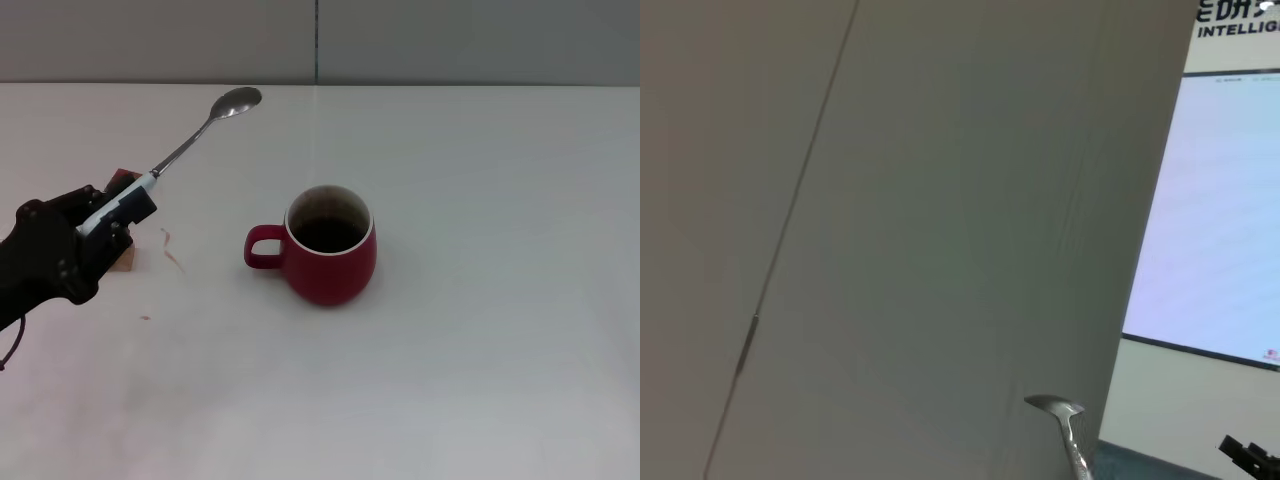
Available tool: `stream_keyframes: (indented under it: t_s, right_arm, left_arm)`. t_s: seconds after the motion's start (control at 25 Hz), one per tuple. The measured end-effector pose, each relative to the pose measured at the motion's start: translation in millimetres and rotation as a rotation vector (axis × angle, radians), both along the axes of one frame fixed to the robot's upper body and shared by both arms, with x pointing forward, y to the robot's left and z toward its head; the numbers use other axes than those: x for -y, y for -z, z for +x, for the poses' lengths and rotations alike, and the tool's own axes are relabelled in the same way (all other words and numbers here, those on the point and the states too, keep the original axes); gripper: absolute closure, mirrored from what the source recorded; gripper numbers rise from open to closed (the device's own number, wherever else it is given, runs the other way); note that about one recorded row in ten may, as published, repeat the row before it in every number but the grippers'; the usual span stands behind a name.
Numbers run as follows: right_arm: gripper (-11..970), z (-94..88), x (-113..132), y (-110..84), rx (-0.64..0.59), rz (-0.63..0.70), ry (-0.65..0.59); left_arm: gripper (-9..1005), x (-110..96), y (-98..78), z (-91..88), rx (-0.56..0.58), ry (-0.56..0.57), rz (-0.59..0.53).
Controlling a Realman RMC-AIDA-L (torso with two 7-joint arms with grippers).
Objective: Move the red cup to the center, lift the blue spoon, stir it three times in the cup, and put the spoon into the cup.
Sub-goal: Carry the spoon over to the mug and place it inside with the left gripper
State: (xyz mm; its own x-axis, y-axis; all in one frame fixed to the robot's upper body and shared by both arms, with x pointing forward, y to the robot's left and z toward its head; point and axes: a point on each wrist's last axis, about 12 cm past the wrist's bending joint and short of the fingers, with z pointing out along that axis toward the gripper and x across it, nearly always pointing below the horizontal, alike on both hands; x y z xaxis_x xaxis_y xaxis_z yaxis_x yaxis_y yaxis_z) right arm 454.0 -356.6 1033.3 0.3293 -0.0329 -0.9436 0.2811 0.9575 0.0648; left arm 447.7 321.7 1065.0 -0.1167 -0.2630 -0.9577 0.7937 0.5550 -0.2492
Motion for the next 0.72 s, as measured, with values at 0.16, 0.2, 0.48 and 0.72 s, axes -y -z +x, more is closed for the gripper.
stream_keyframes:
  t_s: [0.16, 0.2, 0.48, 0.72]
  right_arm:
    - [272, -0.9, 0, 0.6, -0.003, 0.001, 0.002]
    - [272, -1.1, 0, 0.7, -0.003, 0.002, 0.002]
    - [272, -2.7, -1, 1.7, -0.006, 0.004, 0.004]
    - [273, -5.1, 0, 3.4, -0.014, 0.007, 0.009]
  left_arm:
    - [824, 4, -2.7, 5.0, 0.001, 0.042, 0.027]
    - [824, 6, -3.0, 6.3, 0.000, 0.054, 0.034]
    - [823, 15, -5.0, 16.1, -0.010, 0.101, 0.083]
    - [823, 20, -9.6, 26.3, -0.017, 0.132, 0.129]
